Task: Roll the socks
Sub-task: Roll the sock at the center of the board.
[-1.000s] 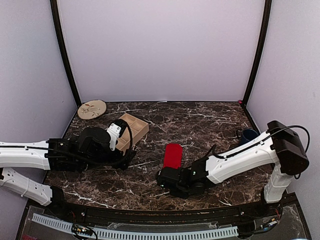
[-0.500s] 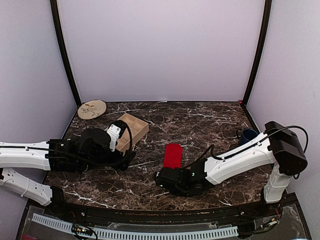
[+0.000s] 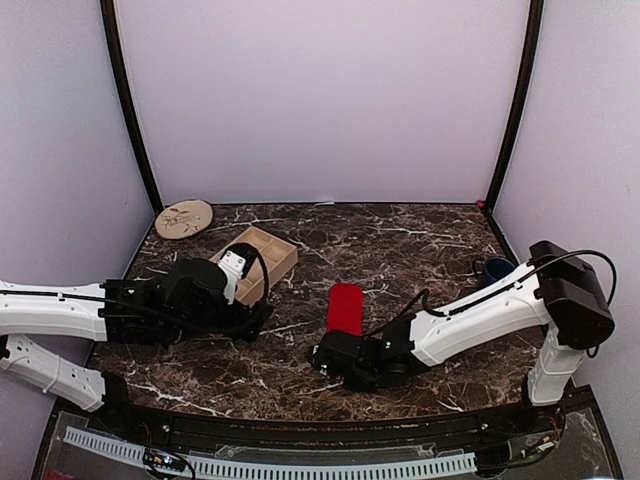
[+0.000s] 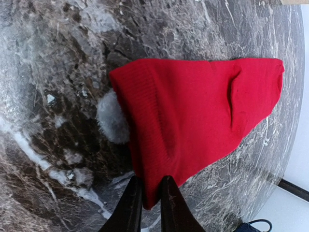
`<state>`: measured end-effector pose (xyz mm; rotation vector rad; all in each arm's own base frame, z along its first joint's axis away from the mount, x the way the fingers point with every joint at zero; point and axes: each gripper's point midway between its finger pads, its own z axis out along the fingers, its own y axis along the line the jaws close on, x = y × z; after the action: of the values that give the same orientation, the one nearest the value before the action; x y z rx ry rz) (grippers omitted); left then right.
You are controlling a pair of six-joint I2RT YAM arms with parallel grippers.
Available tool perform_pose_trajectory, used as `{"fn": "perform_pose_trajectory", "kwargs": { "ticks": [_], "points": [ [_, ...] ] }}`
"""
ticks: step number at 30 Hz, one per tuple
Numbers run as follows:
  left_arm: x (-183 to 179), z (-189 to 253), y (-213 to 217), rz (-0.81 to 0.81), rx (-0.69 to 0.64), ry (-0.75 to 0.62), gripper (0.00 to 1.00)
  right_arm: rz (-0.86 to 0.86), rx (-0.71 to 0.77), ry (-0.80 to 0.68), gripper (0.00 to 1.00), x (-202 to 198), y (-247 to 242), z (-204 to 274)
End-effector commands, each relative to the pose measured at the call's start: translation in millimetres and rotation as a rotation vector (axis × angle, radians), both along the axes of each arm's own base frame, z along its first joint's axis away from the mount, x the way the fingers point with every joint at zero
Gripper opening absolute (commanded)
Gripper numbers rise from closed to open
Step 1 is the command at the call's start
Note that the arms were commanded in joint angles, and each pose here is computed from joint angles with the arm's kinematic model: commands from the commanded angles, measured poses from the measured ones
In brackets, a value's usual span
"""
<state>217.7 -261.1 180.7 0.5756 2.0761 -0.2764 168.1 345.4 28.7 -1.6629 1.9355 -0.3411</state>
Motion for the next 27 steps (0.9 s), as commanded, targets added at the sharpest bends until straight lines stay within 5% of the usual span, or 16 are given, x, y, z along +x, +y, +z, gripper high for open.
{"fn": "perform_pose_trajectory", "kwargs": {
  "ticks": [1, 12, 27],
  "points": [
    [5, -5, -6, -0.015, 0.037, -0.003, 0.91, 0.001, 0.092, 0.041, 0.14, -2, 11, 18],
    [4, -10, -20, -0.082, 0.045, -0.015, 0.91, -0.065, 0.266, 0.259, 0.06, -4, 19, 37],
    [-14, -43, -45, -0.284, 0.091, 0.022, 0.89, -0.188, 0.427, 0.768, 0.05, -3, 22, 37]
  ]
}}
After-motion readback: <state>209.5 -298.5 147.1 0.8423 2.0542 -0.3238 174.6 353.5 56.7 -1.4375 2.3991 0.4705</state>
